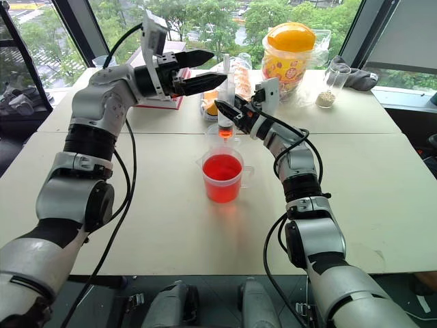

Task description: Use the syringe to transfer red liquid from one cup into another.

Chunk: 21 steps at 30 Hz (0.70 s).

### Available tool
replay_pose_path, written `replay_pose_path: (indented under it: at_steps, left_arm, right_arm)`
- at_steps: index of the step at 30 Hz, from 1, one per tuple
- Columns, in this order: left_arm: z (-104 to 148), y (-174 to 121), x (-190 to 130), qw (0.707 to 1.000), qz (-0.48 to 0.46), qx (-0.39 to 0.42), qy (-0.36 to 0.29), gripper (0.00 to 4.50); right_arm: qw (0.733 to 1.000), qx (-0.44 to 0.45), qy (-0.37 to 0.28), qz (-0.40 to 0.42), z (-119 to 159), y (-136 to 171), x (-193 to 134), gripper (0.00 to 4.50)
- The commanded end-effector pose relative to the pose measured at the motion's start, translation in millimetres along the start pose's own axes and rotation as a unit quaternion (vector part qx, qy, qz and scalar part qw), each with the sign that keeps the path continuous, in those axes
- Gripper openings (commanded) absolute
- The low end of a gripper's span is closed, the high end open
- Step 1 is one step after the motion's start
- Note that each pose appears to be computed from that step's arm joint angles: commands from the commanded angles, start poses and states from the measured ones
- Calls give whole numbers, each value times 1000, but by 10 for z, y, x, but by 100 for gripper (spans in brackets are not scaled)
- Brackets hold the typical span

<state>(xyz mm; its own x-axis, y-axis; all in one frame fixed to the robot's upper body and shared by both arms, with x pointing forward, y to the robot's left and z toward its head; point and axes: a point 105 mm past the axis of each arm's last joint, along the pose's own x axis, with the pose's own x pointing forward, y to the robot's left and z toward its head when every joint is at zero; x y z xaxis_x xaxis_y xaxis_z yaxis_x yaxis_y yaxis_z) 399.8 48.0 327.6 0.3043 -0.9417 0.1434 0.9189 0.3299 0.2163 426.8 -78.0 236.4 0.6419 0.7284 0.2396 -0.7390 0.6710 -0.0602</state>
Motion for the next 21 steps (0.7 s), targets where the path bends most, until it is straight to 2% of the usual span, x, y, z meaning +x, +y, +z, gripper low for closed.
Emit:
replay_pose_path:
  at_steps: [1,8,10,12,16,18,21]
  left_arm:
    - [143,13,85,999,2,32,4,445]
    - [74,0,175,1000,-6,10,21,445]
    - [56,-6,197,1000,-7,10,24,394]
    - [65,-21,220,1000,-12,7,20,316]
    - [65,-48,266,1000,-20,2,18,94]
    - [48,-50,287,1000,-19,0,20,5]
    - [5,-30,309,1000,-11,0,26,5]
  right_arm:
    - [999,-25,-33,6,204,42,27,142]
    - [999,-29,-32,7,207,53,29,142]
    - [999,-29,-32,7,213,57,32,142]
    - [999,-30,-32,8,214,61,33,142]
    - [999,-30,-31,9,208,68,35,142]
    - [999,-31,-31,9,208,72,32,142]
    - [999,-33,-30,11,210,87,34,142]
